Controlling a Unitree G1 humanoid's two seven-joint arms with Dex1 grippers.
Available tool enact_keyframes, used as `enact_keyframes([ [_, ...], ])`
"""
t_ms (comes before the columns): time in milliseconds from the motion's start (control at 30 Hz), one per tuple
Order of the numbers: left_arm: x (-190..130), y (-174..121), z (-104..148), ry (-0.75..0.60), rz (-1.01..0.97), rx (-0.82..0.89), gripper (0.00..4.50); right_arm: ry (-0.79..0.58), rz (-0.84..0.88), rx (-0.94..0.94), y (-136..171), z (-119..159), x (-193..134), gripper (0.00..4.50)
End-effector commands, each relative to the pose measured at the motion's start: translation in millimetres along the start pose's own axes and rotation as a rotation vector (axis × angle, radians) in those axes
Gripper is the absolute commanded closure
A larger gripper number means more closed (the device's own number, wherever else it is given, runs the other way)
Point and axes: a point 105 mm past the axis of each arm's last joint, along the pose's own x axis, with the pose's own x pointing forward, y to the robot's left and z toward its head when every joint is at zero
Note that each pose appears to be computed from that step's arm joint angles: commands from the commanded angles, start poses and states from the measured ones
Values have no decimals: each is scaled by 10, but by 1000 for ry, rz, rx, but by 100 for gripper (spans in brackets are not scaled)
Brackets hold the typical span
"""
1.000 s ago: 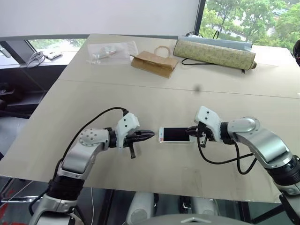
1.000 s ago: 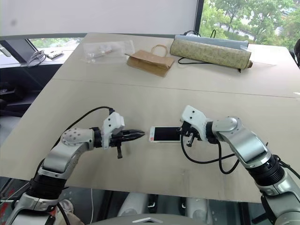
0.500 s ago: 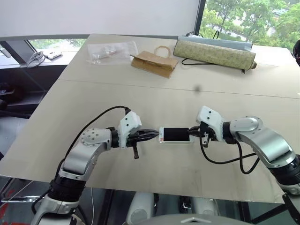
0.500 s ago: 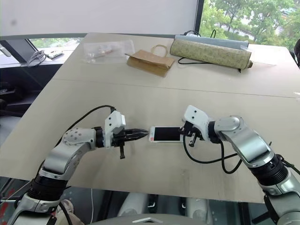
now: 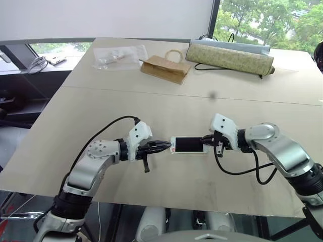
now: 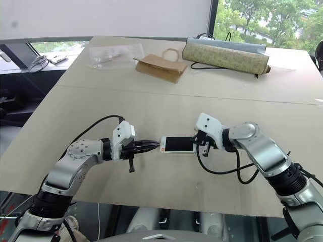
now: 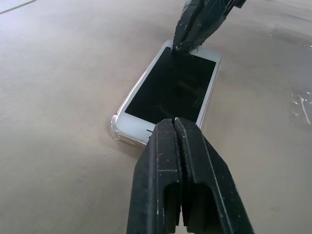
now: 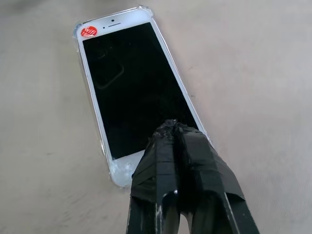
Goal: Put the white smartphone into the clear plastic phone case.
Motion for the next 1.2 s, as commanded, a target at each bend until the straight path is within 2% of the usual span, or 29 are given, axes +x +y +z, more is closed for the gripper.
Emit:
enact_keyframes([
  [33,-30,1,86,-35,9,30,445,91,47,57,86,-216,117,450],
  [133,-33,3,87,-39,16,32,445,151,78,73,145,-330,168,450],
  [300,-60,20,62,-43,49,34,445,177,93,69,173,-369,204,450],
  [433,-90,66,63,-124,87,29,445,183,91,65,159,-373,203,450],
  [567,-98,39,11,-111,33,-41,445,190,92,62,159,-382,212,450],
  [733,-77,50,-74,-64,34,-30,445,191,96,69,180,-397,212,450],
  [1000,162,49,-34,-76,-9,-24,445,174,88,69,186,-369,221,450],
  [1200,374,101,-155,11,-29,10,445,161,78,58,169,-321,213,450],
])
